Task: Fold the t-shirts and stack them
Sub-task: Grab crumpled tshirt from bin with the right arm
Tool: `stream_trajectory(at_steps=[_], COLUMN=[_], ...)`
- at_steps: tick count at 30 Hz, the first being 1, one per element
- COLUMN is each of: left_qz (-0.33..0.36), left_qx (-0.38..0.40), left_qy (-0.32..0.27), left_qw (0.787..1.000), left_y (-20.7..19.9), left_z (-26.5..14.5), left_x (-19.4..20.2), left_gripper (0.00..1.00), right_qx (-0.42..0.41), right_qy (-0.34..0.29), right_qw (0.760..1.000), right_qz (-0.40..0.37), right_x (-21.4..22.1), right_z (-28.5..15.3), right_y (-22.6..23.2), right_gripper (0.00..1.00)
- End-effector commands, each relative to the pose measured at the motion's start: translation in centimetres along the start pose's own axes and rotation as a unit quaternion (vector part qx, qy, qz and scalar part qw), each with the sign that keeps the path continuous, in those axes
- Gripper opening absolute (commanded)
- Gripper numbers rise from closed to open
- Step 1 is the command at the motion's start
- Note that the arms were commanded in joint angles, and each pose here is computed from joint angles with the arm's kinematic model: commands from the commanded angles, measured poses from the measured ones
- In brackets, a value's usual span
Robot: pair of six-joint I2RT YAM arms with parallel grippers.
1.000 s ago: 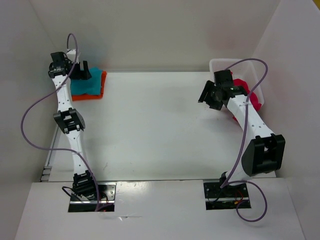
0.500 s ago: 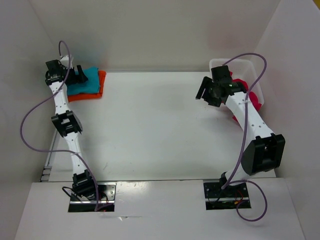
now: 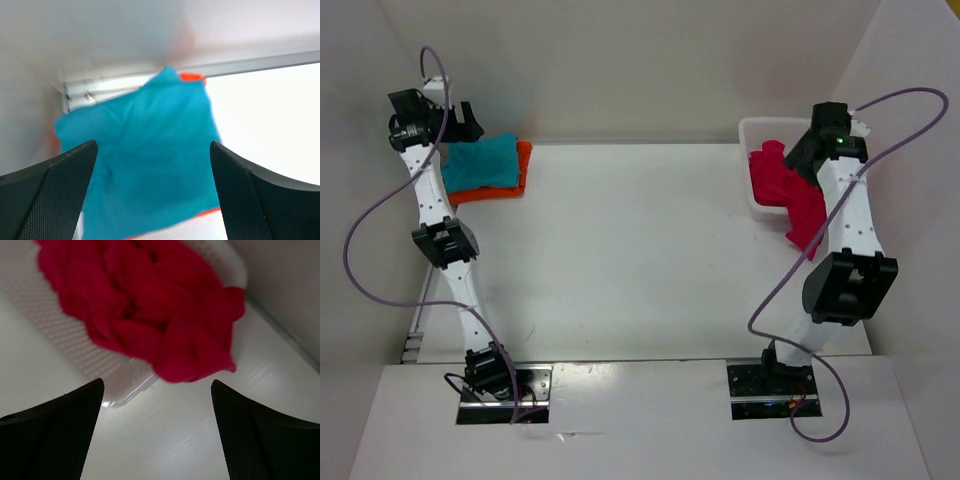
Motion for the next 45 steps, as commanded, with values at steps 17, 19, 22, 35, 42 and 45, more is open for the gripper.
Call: stream_trajectory(at_steps=[17, 19, 22, 35, 42, 45], left_qz=[0.072, 0.064, 0.062, 0.052, 0.058, 0.06], left_qx=[0.101, 0.107, 0.111, 0.082, 0.08, 0.075], left_qy=[0.123, 0.125, 0.127, 0.152, 0.149, 0.146], left_qw=[0.985, 0.984, 0.984, 0.984, 0.984, 0.985], left_y=[-13.1, -13.4, -14.3, -14.8, -15.4, -15.2], left_z=[-6.2, -6.4, -6.9, -8.4, -9.1, -9.0], left_x=[-0.3, -0.3, -0.7, -0.5, -1.1, -1.2], left_gripper=[0.99, 0.99, 0.99, 0.99, 0.99, 0.99], right_qx=[0.146, 0.14, 0.133, 0.038, -0.017, -0.025], right_qy=[0.078, 0.082, 0.095, -0.003, -0.023, -0.07], right_qw=[0.984, 0.984, 0.984, 0.999, 1.0, 0.997], right_qz=[-0.069, -0.068, -0.064, -0.025, -0.004, 0.0], right_x=[3.1, 3.3, 4.1, -2.5, -4.0, -6.6], right_z=[14.4, 14.8, 15.2, 9.7, 6.8, 3.1], right_y=[-5.2, -5.4, -6.2, -2.8, -1.3, -0.5], right_gripper=[0.66, 0.47, 0.12, 0.0, 0.0, 0.0])
Point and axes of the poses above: each gripper's point midway between its finger pads, its own z axis out along the fingers, its own y axis along the line the jaws close on, x = y × z, the point moved 1 cm from there along -z, back along the fingers
